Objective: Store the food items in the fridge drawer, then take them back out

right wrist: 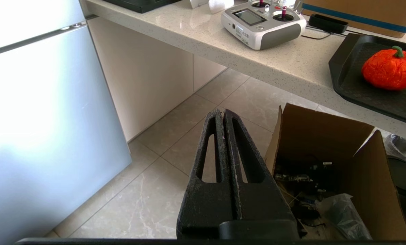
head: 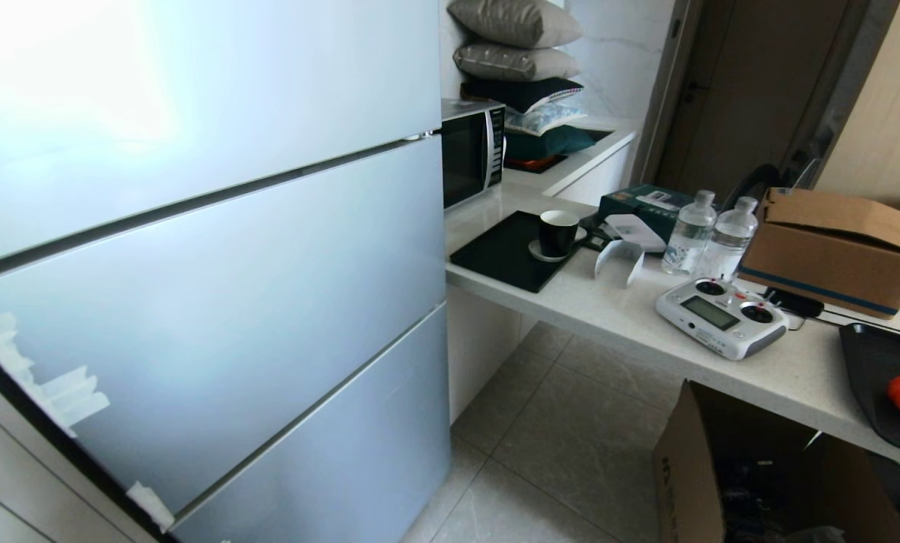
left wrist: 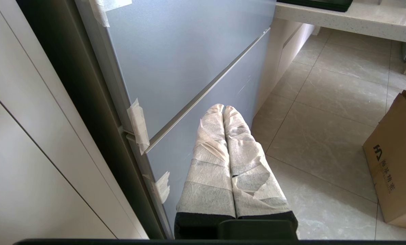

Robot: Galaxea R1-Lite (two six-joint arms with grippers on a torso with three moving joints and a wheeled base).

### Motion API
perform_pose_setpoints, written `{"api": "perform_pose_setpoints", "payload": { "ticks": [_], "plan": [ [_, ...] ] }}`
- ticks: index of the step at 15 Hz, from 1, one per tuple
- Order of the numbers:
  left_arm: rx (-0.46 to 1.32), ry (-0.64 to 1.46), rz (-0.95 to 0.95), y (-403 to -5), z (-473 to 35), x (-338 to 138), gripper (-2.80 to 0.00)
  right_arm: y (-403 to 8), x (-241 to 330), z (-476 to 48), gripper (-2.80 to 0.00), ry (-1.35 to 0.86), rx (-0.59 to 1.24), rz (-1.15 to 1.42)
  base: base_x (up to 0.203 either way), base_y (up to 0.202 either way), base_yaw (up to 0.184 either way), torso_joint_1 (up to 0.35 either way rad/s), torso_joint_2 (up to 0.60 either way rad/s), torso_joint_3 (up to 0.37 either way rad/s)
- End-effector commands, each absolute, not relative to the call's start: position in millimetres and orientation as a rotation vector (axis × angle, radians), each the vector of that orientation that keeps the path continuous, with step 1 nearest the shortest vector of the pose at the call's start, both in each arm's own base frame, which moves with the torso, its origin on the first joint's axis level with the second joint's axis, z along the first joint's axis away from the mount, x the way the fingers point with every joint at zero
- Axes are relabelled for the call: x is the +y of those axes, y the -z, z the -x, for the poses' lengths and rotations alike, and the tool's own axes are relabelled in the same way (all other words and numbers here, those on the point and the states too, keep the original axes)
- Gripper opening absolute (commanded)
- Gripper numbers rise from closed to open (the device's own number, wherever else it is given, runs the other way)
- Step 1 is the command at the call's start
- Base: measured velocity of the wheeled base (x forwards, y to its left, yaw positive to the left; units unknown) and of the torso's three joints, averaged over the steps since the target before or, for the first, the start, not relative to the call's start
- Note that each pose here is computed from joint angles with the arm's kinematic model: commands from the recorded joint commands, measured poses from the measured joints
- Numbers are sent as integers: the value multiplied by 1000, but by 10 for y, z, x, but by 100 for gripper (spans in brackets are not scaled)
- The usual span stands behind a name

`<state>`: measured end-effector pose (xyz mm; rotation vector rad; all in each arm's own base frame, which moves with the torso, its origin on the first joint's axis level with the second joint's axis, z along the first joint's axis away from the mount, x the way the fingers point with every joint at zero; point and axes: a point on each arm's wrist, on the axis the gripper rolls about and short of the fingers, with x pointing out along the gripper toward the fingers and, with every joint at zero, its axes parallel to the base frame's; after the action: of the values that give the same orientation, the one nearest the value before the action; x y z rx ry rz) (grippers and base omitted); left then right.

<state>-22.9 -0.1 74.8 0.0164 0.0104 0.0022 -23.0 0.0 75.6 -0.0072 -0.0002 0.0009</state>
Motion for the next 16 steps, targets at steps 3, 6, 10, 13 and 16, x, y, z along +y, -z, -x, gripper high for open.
{"api": "perform_pose_setpoints", "payload": {
  "ticks": [3, 6, 10, 13, 16],
  "plan": [
    [-25, -3, -15, -855, 260, -1, -280, -756, 0, 230, -280, -2, 0, 8, 0, 0, 0, 0, 0, 0],
    [-31, -6, 14, -1300, 257, 0, -280, -756, 0, 230, -280, -2, 0, 8, 0, 0, 0, 0, 0, 0],
    [186, -108, 153, -1703, -321, 21, -280, -756, 0, 230, -280, -2, 0, 8, 0, 0, 0, 0, 0, 0],
    [169, -270, 208, -1901, -802, 87, -280, -756, 0, 230, -280, -2, 0, 8, 0, 0, 0, 0, 0, 0],
    [67, -371, 235, -2126, -1035, 181, -280, -756, 0, 230, -280, -2, 0, 8, 0, 0, 0, 0, 0, 0]
  ]
}}
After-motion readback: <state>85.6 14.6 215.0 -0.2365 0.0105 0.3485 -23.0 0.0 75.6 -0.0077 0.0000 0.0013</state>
